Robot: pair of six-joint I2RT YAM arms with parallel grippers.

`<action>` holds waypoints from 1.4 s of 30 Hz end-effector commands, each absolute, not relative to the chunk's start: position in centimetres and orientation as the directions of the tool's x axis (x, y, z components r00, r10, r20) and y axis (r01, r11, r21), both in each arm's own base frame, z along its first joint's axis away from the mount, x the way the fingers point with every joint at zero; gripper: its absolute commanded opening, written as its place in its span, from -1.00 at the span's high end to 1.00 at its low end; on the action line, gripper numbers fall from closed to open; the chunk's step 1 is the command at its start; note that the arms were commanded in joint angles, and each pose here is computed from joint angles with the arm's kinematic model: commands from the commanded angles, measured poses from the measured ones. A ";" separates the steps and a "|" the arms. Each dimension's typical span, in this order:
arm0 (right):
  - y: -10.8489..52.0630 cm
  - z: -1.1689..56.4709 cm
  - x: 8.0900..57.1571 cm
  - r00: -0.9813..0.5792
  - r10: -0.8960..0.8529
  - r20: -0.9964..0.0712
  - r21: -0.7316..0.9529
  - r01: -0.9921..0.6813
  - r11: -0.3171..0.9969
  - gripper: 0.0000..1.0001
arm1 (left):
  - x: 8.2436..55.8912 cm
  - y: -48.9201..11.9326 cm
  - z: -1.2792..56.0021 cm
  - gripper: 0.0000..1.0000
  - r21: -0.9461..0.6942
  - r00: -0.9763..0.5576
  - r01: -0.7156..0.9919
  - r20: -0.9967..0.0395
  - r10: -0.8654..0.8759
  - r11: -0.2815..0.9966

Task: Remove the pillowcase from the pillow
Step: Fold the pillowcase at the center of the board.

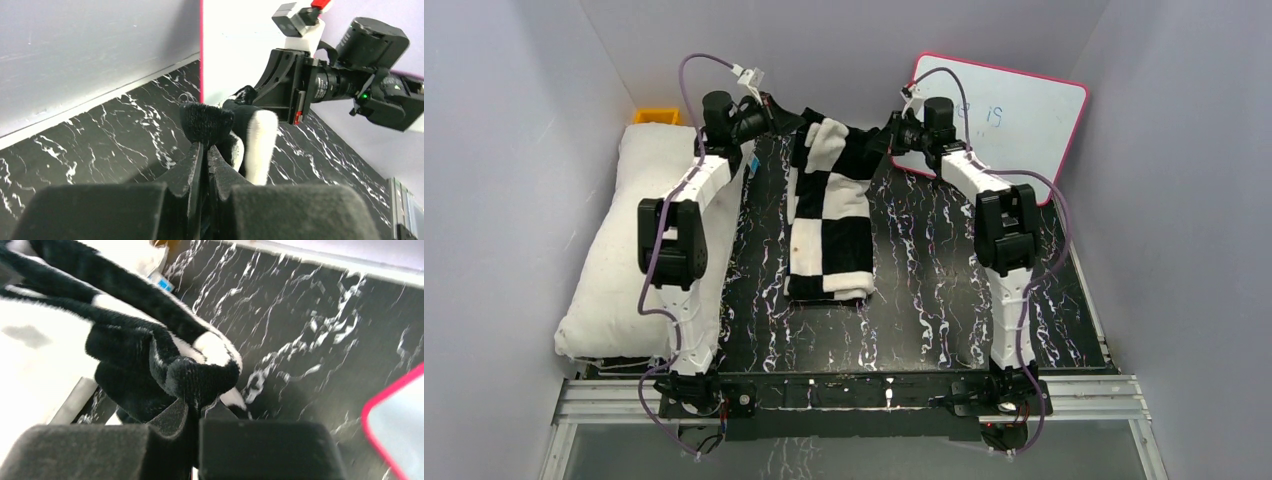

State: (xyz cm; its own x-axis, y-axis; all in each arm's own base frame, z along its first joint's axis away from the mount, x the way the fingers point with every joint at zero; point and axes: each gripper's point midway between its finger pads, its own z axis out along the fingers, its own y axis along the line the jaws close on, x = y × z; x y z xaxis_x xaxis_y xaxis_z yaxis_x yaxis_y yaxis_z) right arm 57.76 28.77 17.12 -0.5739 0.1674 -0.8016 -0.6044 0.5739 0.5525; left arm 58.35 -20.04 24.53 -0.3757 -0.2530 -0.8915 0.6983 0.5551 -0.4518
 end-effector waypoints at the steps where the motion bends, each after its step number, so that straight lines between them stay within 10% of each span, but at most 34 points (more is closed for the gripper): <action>1: 27.9 25.6 53.2 -0.422 0.168 -0.891 0.441 -0.717 0.540 1.00 | 53.2 -17.9 31.8 1.00 -0.236 -0.129 0.769 -0.968 -0.218 0.595; 13: 28.8 24.2 39.1 -0.489 0.080 -0.868 0.453 -0.718 0.529 1.00 | 42.6 -17.5 26.5 1.00 -0.253 -0.176 0.711 -0.967 -0.182 0.657; 29: 30.0 8.9 16.4 -0.685 -0.301 -0.664 0.461 -0.691 0.557 1.00 | 28.2 -15.4 16.9 0.94 -0.412 -0.450 0.537 -0.878 -0.163 0.736; 32: 29.9 9.3 15.5 -0.648 -0.360 -0.671 0.427 -0.735 0.526 0.19 | 27.2 -14.4 16.2 -0.33 -0.355 -0.452 0.525 -0.886 -0.100 0.773; 34: 30.1 10.5 15.2 -0.609 -0.389 -0.691 0.395 -0.769 0.502 -0.29 | 27.0 -14.2 16.9 -0.65 -0.318 -0.415 0.543 -0.906 -0.082 0.777; 42: 29.3 26.2 18.7 -0.314 -0.031 -0.949 0.252 -0.813 0.525 -0.97 | 26.3 -17.6 25.5 -0.80 -0.335 -0.287 0.731 -0.941 -0.178 0.595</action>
